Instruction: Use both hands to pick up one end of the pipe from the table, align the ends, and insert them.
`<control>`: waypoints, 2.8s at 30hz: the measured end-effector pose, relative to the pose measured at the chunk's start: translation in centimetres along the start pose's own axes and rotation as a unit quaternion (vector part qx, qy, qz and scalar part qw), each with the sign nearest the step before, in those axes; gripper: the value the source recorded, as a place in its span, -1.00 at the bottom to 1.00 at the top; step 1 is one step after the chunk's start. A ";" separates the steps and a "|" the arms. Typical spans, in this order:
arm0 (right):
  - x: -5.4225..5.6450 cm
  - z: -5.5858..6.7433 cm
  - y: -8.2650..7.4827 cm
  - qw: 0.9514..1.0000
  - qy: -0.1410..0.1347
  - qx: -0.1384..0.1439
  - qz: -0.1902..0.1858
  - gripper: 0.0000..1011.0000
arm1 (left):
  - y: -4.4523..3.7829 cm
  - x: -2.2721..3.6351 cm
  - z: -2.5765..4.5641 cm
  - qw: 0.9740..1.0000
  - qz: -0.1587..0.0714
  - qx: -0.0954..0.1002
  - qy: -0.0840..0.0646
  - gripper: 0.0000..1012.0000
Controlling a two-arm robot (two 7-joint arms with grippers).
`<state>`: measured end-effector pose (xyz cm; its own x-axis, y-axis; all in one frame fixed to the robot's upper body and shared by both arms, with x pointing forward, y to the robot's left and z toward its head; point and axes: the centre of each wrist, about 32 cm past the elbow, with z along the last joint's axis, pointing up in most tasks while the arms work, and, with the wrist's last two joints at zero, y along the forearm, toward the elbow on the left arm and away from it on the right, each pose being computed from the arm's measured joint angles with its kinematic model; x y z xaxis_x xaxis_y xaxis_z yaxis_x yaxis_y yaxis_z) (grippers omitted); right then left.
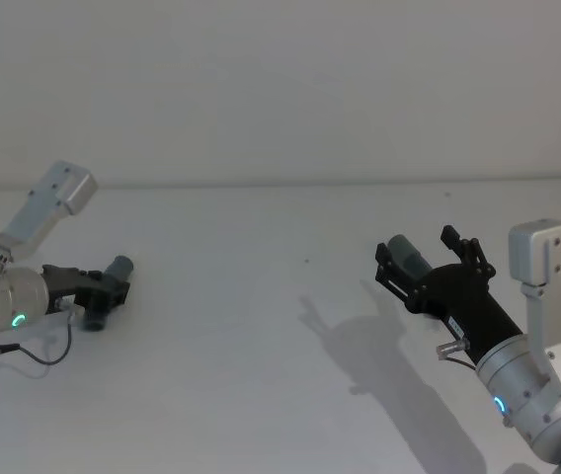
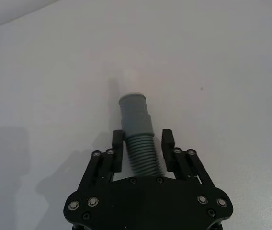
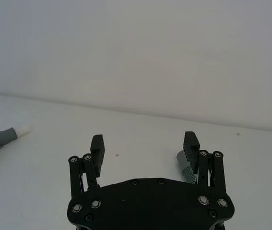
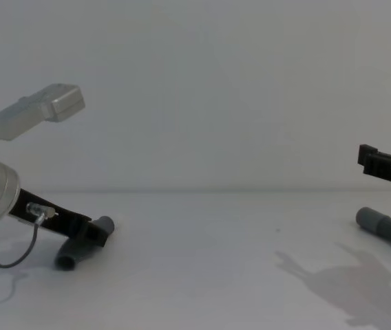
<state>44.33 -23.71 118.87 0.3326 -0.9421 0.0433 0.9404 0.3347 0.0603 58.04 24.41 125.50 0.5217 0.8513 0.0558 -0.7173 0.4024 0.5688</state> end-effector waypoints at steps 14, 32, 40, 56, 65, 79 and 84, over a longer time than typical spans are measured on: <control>0.0 0.0 0.0 1.000 0.000 0.000 0.000 0.98 | -0.01 0.00 -0.02 1.000 0.000 0.000 0.000 -0.38; 0.1 0.0 0.2 1.000 -0.004 -0.002 0.004 0.98 | -0.01 0.00 -0.02 1.000 0.000 0.000 0.000 -0.38; 0.7 0.4 1.0 0.999 -0.016 -0.026 0.026 0.98 | -0.01 0.00 -0.03 1.000 0.000 0.000 0.000 -0.38; 2.9 1.4 4.3 0.990 -0.029 -0.104 0.089 0.98 | -0.01 0.00 -0.02 1.000 0.000 0.000 0.000 -0.38; 3.3 1.5 4.9 0.988 -0.030 -0.118 0.099 0.98 | -0.01 0.00 -0.02 1.000 0.000 0.000 0.000 -0.38; 4.8 0.7 5.2 0.989 -0.023 -0.128 0.063 0.98 | -0.01 0.00 -0.02 1.000 0.000 0.000 0.000 -0.38; 5.8 0.5 5.6 0.989 -0.010 -0.140 0.047 0.98 | -0.01 0.00 -0.02 1.000 0.000 0.000 0.000 -0.38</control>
<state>51.52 -27.30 120.01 0.4205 -0.9056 0.0552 0.8891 0.3992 -0.2239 58.04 24.42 125.48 0.5217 0.8513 0.0555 -0.7170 0.4023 0.5693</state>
